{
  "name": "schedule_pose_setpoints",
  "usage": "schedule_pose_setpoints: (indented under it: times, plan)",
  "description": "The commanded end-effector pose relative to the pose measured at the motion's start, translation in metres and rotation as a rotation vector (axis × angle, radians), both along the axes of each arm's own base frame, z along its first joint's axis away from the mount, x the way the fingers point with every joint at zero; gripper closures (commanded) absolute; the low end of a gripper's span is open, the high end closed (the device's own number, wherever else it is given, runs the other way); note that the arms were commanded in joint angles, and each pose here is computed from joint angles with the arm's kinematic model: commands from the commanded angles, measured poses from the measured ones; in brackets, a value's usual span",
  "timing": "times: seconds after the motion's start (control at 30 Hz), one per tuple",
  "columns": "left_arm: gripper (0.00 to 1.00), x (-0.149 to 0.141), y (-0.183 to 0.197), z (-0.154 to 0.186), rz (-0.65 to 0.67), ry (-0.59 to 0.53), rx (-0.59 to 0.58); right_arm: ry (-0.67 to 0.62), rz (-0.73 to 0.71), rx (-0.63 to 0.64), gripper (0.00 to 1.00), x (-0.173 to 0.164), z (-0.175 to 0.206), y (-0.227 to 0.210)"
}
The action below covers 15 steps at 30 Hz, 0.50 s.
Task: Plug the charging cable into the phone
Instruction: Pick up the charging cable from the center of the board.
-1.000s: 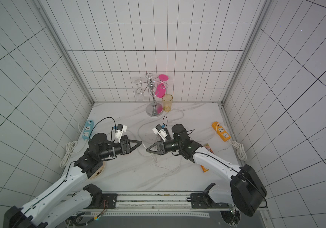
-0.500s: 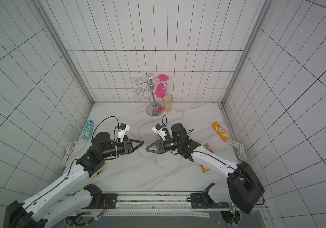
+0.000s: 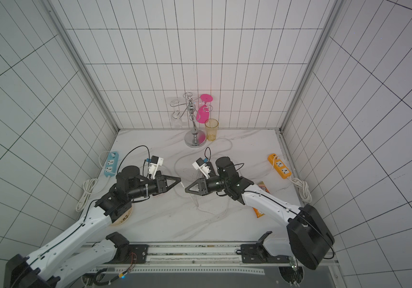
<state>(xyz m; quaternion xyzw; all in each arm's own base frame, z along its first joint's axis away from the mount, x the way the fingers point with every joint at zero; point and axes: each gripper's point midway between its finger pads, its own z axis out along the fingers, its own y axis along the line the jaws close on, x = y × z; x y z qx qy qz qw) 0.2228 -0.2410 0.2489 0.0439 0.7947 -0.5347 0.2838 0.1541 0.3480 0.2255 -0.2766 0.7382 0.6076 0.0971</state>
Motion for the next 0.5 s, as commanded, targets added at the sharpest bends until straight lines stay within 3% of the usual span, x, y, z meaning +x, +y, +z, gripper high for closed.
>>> schedule_pose_setpoints:
  times: [0.0, 0.13, 0.27, 0.47]
  plan:
    - [0.75, 0.005, -0.002, 0.018, 0.013, -0.041, -0.004, -0.043, -0.018, 0.0, 1.0, 0.005, 0.008, -0.002]
    - [0.57, 0.018, 0.011, 0.006, 0.125, 0.024, 0.083, -0.159, -0.113, -0.092, 1.0, 0.018, 0.003, -0.012]
    - [0.52, 0.027, 0.019, 0.003, 0.212, 0.116, 0.106, -0.35, -0.2, -0.231, 1.0, 0.027, -0.004, -0.03]
    - [0.53, 0.033, 0.012, -0.006, 0.277, 0.285, 0.103, -0.584, -0.279, -0.303, 1.0, 0.032, 0.001, -0.043]
